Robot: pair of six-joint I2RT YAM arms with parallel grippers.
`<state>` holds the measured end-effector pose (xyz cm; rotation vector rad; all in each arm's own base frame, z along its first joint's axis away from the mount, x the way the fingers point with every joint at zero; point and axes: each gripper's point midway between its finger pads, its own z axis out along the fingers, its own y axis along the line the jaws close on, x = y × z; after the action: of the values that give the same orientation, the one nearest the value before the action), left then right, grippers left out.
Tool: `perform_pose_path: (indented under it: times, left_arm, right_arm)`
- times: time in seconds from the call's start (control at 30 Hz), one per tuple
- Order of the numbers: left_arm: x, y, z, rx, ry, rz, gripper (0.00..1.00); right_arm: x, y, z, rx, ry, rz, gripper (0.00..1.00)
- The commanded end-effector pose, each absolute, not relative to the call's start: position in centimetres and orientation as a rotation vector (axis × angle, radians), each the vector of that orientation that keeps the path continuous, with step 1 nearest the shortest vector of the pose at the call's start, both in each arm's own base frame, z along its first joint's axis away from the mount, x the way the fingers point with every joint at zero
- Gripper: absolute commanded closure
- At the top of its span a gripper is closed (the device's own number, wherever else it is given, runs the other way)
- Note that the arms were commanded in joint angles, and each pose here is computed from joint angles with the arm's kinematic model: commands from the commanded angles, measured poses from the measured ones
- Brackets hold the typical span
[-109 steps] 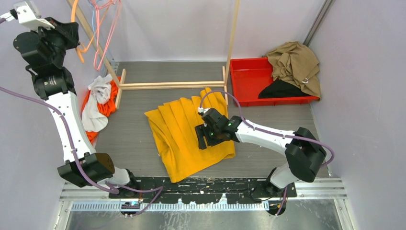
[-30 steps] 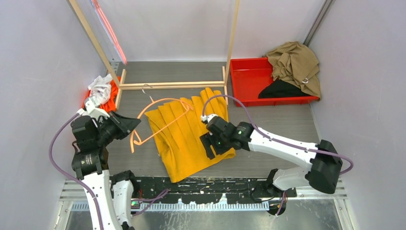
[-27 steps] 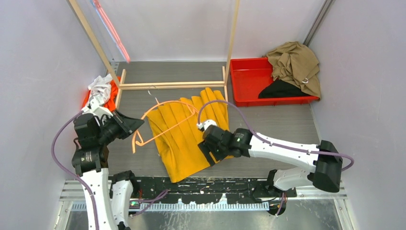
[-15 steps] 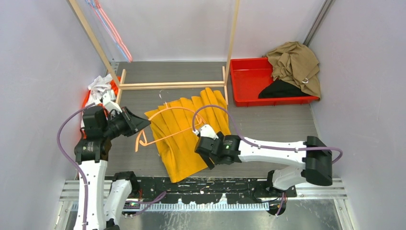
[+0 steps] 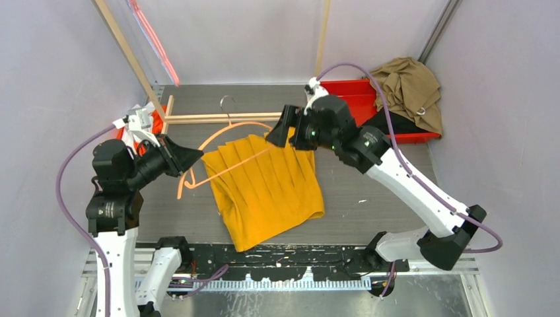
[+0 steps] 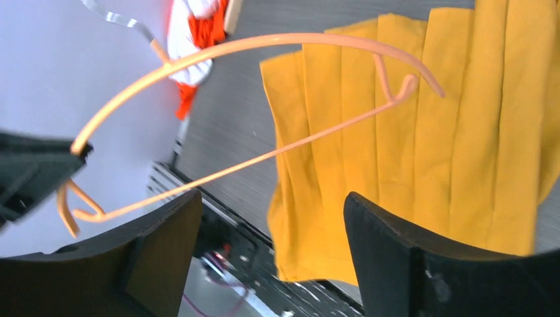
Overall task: Place the skirt on the hanger
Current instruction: Pick up the hanger from the clothesline.
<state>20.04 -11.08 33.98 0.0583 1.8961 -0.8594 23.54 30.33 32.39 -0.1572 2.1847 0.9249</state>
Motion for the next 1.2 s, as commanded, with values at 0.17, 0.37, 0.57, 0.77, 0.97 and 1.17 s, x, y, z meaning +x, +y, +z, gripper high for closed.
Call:
perform_pose_path:
  times: [0.17, 0.37, 0.57, 0.77, 0.97, 1.17]
  left_arm:
    - [23.9, -9.3, 39.3, 0.237, 1.651, -0.571, 1.00]
    - [26.4, -10.4, 39.2, 0.323, 1.611, -0.474, 1.00]
    - [26.9, -10.7, 39.7, 0.345, 1.581, -0.385, 1.00]
    - [28.5, -12.7, 39.1, 0.408, 1.562, -0.268, 1.00]
    - [28.8, -15.8, 38.4, 0.504, 1.516, -0.028, 1.00]
    - [27.3, -18.4, 39.2, 0.567, 1.425, 0.086, 1.00]
  right_arm:
    - [25.4, 35.2, 38.6, -0.017, 2.199, 1.329, 0.19]
    - [26.0, 36.1, 39.5, 0.041, 2.182, 1.392, 0.20]
    - [26.6, 36.7, 40.1, 0.083, 2.165, 1.419, 0.20]
    - [28.0, 37.2, 40.2, 0.101, 2.162, 1.387, 0.20]
    - [30.1, 37.2, 39.1, 0.120, 2.203, 1.343, 0.20]
    - [31.4, 36.9, 36.5, 0.134, 2.280, 1.286, 0.20]
